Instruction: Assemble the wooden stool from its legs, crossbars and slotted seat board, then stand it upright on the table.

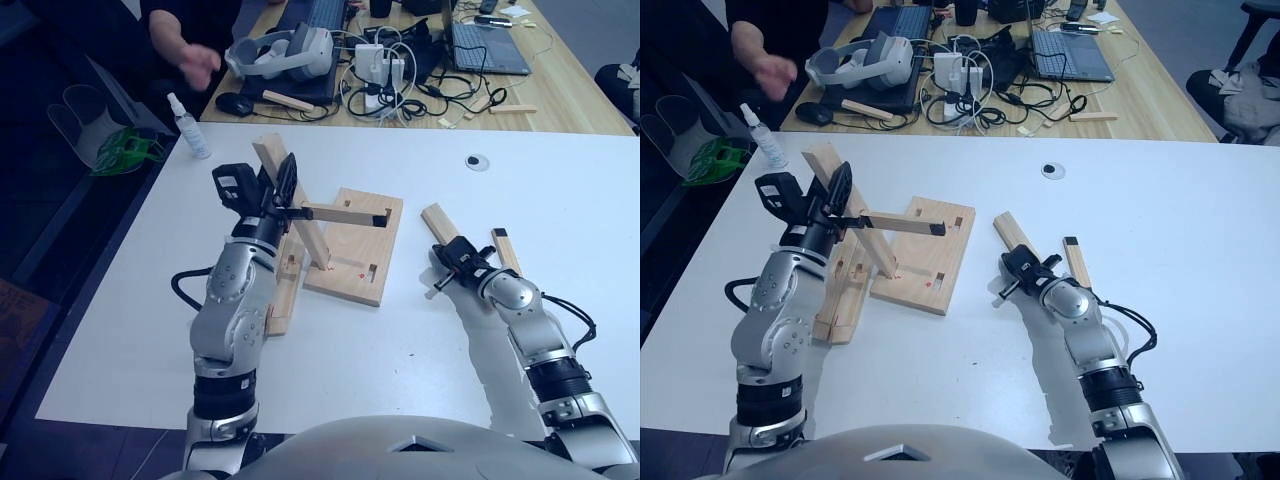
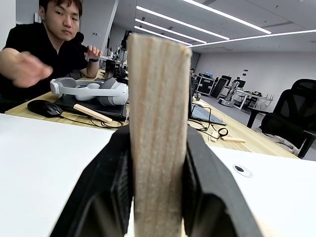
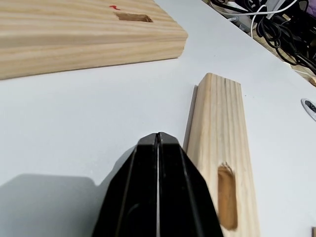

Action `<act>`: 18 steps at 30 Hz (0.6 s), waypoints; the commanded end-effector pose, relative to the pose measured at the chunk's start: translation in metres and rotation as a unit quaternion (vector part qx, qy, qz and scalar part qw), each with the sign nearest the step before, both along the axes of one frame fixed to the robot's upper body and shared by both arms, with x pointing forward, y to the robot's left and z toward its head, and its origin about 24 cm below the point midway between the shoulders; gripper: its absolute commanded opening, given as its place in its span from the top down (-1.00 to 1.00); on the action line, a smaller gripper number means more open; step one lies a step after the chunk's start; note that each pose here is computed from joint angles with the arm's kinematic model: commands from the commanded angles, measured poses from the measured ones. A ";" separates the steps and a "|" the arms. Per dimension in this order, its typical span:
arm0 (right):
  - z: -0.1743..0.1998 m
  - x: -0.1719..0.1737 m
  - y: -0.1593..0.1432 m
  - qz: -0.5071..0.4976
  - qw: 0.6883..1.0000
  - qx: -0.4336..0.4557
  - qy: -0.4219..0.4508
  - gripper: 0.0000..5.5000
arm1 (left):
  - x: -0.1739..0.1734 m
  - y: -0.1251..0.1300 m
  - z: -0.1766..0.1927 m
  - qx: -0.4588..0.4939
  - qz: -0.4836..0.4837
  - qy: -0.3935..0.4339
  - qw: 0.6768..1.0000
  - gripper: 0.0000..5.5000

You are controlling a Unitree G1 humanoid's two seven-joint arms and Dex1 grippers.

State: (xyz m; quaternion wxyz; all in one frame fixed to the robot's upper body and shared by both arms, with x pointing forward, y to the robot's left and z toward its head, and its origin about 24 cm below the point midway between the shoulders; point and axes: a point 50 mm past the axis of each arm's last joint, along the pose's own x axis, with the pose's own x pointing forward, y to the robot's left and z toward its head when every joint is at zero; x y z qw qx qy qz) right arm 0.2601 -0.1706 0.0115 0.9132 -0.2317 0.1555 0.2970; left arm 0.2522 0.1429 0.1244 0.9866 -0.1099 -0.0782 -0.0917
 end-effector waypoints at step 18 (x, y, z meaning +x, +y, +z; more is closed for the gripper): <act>0.009 0.019 0.003 0.035 0.999 -0.014 -0.026 1.00 | 0.042 -0.032 -0.047 0.015 0.063 -0.031 0.997 0.63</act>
